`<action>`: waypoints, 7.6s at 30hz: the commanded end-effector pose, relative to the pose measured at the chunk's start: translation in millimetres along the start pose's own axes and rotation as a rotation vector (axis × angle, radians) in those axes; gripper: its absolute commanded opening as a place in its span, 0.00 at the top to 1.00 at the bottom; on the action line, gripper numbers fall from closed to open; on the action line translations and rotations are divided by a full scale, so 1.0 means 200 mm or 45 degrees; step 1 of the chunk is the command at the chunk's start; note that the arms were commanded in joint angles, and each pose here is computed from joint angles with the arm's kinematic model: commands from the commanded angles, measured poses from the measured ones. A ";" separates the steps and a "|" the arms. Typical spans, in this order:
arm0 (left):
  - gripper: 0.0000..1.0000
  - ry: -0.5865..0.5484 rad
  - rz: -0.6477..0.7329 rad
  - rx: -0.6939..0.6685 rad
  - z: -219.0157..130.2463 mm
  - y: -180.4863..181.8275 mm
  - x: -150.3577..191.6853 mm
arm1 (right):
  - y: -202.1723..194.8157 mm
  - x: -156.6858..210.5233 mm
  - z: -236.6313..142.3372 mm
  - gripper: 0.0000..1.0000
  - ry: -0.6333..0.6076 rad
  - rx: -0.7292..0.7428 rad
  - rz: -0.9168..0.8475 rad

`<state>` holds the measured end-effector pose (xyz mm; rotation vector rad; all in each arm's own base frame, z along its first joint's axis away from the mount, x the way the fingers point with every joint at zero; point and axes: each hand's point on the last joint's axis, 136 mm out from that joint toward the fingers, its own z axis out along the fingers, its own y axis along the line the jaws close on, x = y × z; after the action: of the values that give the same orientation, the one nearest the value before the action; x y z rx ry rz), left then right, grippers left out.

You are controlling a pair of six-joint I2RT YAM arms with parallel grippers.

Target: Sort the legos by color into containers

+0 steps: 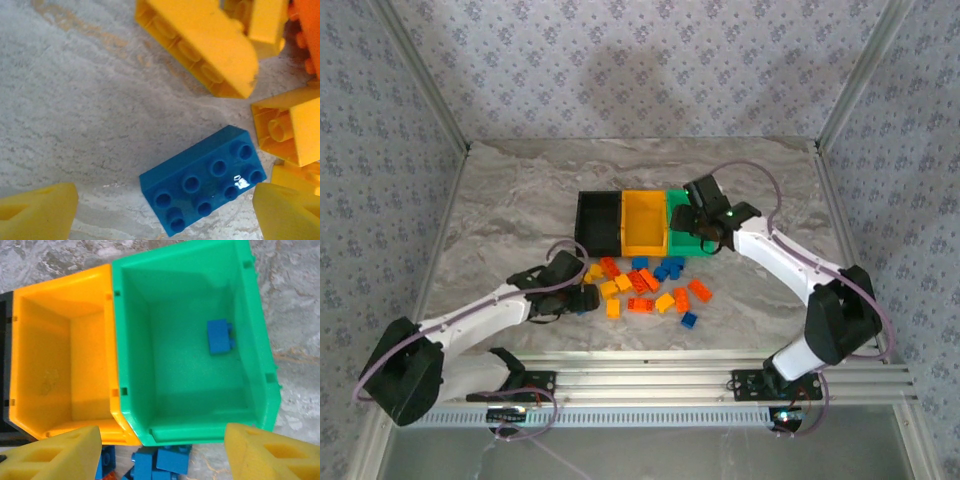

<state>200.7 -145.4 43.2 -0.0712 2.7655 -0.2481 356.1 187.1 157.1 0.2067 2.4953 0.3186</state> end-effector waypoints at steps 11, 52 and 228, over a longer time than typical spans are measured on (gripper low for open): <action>0.08 -0.054 0.310 -0.246 0.04 -0.03 -0.01 | -0.05 -0.01 -0.11 0.31 -0.062 0.012 0.096; 0.16 -0.079 0.386 -0.256 -0.18 -0.10 0.00 | -0.07 -0.05 -0.14 0.31 -0.094 0.021 0.127; 0.00 -0.415 0.056 0.296 -0.50 -0.15 -0.10 | 0.54 -0.16 0.35 0.37 0.106 -0.089 -0.274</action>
<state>183.0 -164.0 149.9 0.0373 2.3906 -0.5273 423.5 280.4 119.0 -0.1022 2.6350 0.2358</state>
